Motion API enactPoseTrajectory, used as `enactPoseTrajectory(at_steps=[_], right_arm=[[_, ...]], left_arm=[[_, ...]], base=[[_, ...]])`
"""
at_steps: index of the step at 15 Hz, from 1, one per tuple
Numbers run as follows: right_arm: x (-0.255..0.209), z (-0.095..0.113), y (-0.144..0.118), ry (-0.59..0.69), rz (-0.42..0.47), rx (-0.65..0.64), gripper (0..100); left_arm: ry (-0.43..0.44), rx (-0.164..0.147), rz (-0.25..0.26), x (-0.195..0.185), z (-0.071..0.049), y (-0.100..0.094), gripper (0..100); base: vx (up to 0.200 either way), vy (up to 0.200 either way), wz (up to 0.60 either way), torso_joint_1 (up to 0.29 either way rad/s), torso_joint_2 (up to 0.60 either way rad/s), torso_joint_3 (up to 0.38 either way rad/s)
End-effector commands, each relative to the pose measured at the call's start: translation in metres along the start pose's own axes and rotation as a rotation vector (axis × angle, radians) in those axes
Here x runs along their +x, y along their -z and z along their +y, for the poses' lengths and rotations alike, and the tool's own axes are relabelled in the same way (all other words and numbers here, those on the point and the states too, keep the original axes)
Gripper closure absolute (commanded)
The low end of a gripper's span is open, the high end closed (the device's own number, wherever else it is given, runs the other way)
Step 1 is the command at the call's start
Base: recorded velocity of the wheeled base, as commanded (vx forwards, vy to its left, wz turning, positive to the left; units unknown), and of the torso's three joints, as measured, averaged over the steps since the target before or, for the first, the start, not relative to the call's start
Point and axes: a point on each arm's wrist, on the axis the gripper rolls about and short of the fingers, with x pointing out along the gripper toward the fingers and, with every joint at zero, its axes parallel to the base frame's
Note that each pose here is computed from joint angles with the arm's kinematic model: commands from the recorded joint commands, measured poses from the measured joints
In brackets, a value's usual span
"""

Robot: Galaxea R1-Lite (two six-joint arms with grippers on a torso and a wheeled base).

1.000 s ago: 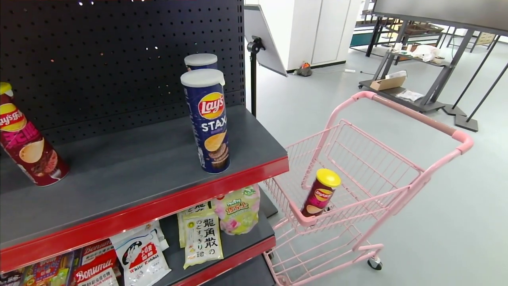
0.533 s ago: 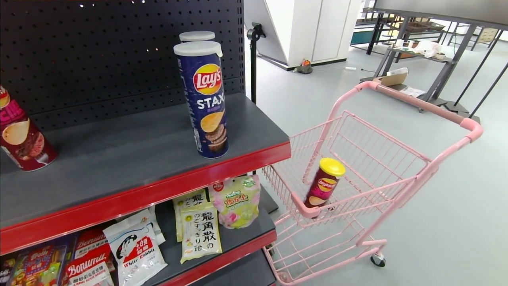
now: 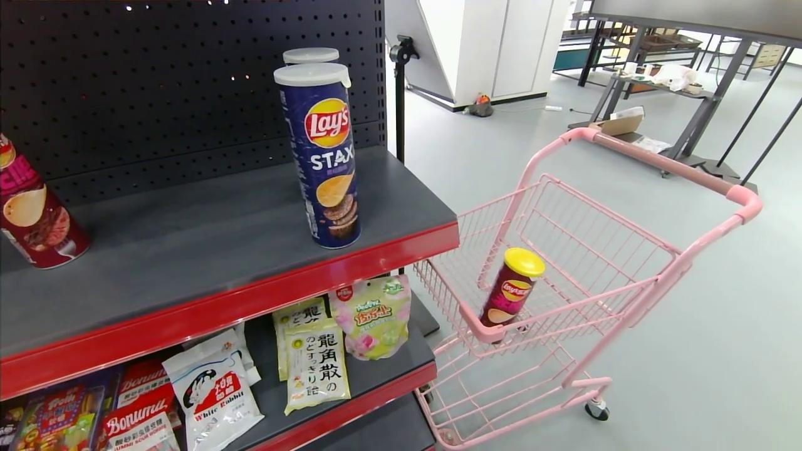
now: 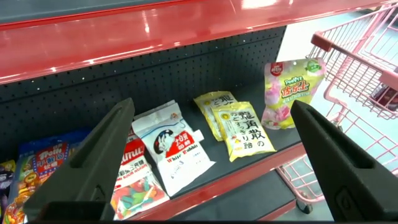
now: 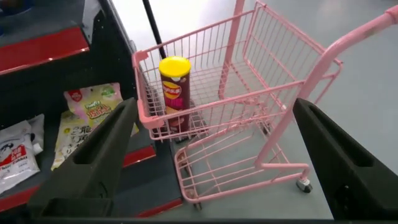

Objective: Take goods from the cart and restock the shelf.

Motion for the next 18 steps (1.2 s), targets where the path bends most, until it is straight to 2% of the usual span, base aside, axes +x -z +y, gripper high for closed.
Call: enactPoseTrajectory(at_steps=[1, 3, 5, 12, 15, 18], right_arm=[[0.164, -0.004, 0.012, -0.029, 0.317, 0.085, 0], [0.199, -0.002, 0.047, -0.062, 0.363, 0.076, 0], [0.222, 0.004, 0.066, -0.090, 0.392, 0.068, 0], [0.273, 0.033, 0.082, -0.169, 0.406, 0.040, 0], [0.289, 0.036, 0.093, -0.149, 0.422, 0.035, 0], [0.307, 0.038, 0.101, -0.149, 0.380, 0.034, 0]], left_arm=[[0.000, 0.000, 0.001, 0.000, 0.000, 0.000, 0], [0.000, 0.000, 0.001, 0.000, 0.000, 0.000, 0], [0.000, 0.000, 0.001, 0.000, 0.000, 0.000, 0], [0.000, 0.000, 0.001, 0.000, 0.000, 0.000, 0], [0.000, 0.000, 0.001, 0.000, 0.000, 0.000, 0], [0.000, 0.000, 0.001, 0.000, 0.000, 0.000, 0]], base=[[0.000, 0.000, 0.00, 0.000, 0.00, 0.000], [0.000, 0.000, 0.00, 0.000, 0.00, 0.000], [0.000, 0.000, 0.00, 0.000, 0.00, 0.000], [0.000, 0.000, 0.00, 0.000, 0.00, 0.000], [0.000, 0.000, 0.00, 0.000, 0.00, 0.000], [0.000, 0.000, 0.00, 0.000, 0.00, 0.000]])
